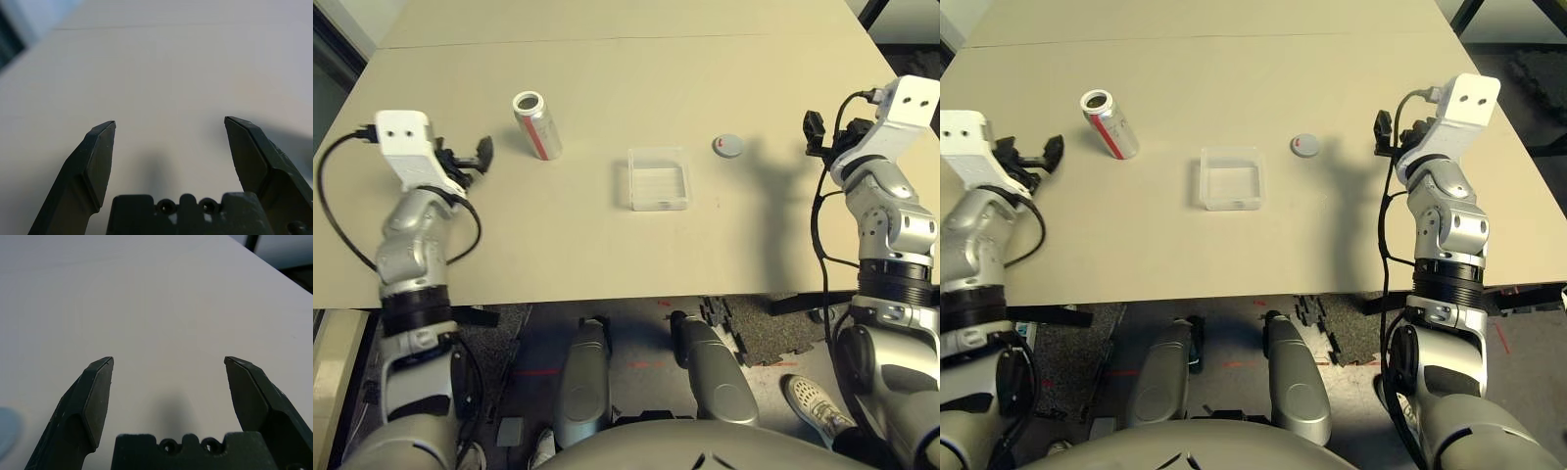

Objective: Pour the medicine from the bottle into the box.

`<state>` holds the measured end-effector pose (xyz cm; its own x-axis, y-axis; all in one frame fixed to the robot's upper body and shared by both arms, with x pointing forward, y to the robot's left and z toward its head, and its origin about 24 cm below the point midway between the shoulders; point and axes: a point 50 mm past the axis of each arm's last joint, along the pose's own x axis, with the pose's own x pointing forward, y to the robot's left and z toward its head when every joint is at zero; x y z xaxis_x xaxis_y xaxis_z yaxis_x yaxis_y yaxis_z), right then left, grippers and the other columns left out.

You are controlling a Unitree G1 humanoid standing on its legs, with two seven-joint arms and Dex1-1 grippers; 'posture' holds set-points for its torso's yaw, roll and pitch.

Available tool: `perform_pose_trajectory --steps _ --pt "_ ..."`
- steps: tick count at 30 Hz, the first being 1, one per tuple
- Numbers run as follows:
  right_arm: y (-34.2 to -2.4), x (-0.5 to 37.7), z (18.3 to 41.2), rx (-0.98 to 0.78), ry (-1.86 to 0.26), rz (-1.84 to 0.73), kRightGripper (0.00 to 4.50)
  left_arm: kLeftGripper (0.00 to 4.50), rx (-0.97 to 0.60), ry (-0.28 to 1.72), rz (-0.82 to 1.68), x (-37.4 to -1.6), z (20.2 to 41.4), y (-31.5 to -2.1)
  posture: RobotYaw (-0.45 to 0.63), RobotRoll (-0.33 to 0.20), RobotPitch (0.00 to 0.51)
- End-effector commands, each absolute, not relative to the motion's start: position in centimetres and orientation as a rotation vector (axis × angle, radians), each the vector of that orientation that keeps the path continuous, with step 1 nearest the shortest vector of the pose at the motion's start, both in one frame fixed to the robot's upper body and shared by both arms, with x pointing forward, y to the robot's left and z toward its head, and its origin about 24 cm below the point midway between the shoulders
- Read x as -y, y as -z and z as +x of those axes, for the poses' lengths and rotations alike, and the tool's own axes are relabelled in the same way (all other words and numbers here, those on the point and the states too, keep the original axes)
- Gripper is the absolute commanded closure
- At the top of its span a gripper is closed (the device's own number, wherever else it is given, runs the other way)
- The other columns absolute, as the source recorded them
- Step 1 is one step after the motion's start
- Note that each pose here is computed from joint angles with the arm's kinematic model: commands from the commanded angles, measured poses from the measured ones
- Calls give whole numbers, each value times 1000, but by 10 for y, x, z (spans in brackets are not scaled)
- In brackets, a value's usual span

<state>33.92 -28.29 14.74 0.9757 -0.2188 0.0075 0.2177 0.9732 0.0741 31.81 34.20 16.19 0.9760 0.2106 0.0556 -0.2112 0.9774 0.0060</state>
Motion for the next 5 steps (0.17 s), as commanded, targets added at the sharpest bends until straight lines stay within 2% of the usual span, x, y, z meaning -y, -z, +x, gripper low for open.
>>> perform_pose_trajectory --steps 1,5 --pt "-133 309 332 10 329 51 0 28 47 -293 -14 -365 316 -155 104 0 229" --pt "-121 322 328 0 380 51 0 28 42 -348 -57 -374 319 -147 86 0 222"
